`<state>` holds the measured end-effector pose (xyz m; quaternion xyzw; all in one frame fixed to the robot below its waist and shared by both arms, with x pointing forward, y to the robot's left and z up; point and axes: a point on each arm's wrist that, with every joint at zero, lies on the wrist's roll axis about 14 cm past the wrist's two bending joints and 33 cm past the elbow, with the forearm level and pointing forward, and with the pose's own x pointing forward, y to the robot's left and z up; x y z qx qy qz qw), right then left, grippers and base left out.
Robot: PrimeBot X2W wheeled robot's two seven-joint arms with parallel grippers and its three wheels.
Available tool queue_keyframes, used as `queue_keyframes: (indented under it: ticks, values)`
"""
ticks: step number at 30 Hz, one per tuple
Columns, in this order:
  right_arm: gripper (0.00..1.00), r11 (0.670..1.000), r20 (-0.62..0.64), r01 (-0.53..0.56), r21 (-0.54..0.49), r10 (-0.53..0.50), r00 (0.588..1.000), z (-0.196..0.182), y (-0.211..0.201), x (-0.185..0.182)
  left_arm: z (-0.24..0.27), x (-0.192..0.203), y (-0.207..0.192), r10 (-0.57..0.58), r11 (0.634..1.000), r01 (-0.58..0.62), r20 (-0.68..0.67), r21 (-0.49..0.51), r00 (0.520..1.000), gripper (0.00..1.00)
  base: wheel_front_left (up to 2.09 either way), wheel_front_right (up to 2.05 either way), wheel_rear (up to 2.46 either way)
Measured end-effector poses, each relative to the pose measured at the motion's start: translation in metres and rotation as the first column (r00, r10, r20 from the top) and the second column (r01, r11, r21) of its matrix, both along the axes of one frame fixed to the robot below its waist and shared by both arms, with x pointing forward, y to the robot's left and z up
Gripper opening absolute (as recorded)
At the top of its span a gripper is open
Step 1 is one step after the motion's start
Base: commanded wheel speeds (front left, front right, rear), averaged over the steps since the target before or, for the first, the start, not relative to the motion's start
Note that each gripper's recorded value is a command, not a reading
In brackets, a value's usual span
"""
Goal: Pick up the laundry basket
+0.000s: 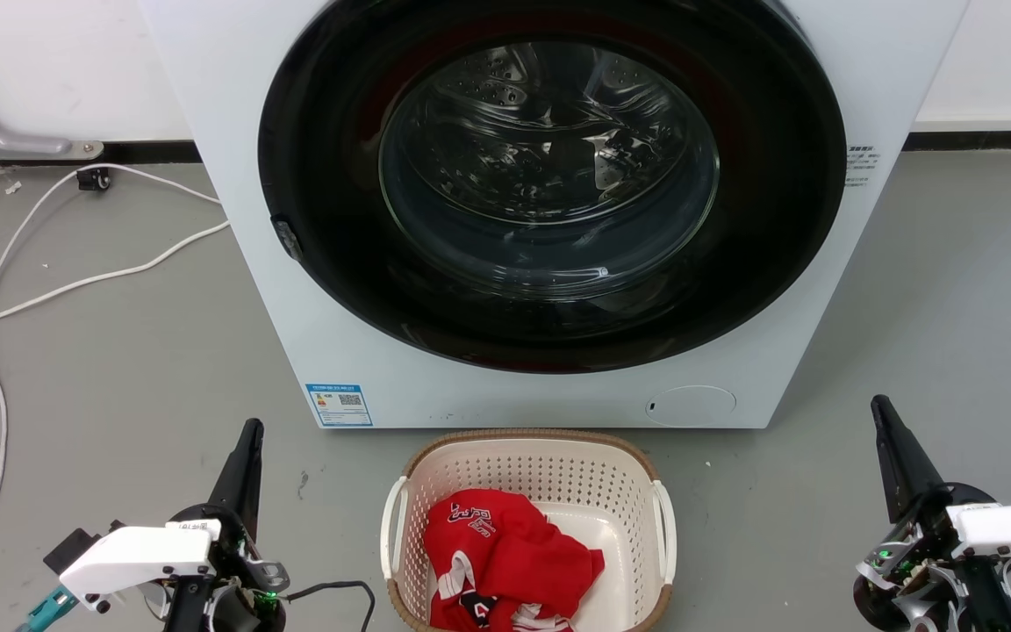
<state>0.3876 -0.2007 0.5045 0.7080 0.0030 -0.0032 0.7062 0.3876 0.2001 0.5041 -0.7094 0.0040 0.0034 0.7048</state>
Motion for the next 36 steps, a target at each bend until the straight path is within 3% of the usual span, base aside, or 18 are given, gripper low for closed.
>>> queue_keyframes:
  ticks: [2,3,4,5,9,22,30,36]
  values:
    - [0.0,1.0,0.0,0.0,0.0,0.0,1.0,0.0,0.0,0.0,0.0,0.0,0.0,0.0,1.0,0.0,0.0,0.001,1.0,0.0,0.0,0.0,0.0]
    - [1.0,1.0,0.0,0.0,0.0,0.0,1.0,0.0,0.0,0.0,0.0,0.0,0.0,0.0,1.0,0.0,-0.001,0.0,1.0,1.0,0.0,0.0,0.0]
    - [0.0,1.0,-0.011,0.0,0.001,0.0,1.0,-0.004,0.0,-0.001,-0.004,-0.001,0.0,0.0,1.0,0.0,-0.011,-0.002,1.0,0.0,0.0,0.0,0.0]
    - [1.0,1.0,-0.027,0.001,0.003,-0.001,1.0,-0.009,0.0,-0.004,-0.009,-0.004,-0.001,0.0,1.0,0.0,-0.028,-0.005,1.0,1.0,0.0,0.0,0.0]
    - [1.0,1.0,-0.081,0.009,0.007,-0.008,0.997,-0.027,0.0,-0.014,-0.027,-0.013,-0.001,0.008,1.0,-0.009,-0.081,-0.011,0.997,1.0,0.0,0.0,0.0]
    - [1.0,0.997,-0.052,0.048,-0.053,-0.051,0.997,-0.018,-0.004,-0.012,-0.027,-0.015,0.005,0.057,0.997,-0.052,-0.081,0.056,0.995,1.0,0.0,0.0,0.0]
    - [1.0,0.975,-0.025,0.075,-0.207,-0.082,0.996,-0.009,-0.012,-0.01,-0.026,-0.016,0.021,0.118,0.986,-0.106,-0.085,0.132,0.989,1.0,0.0,0.0,0.0]
    - [1.0,0.919,0.01,0.064,-0.388,-0.065,0.998,0.002,-0.007,-0.007,-0.017,-0.017,0.035,0.169,0.963,-0.151,-0.063,0.225,0.984,1.0,0.0,0.0,0.0]
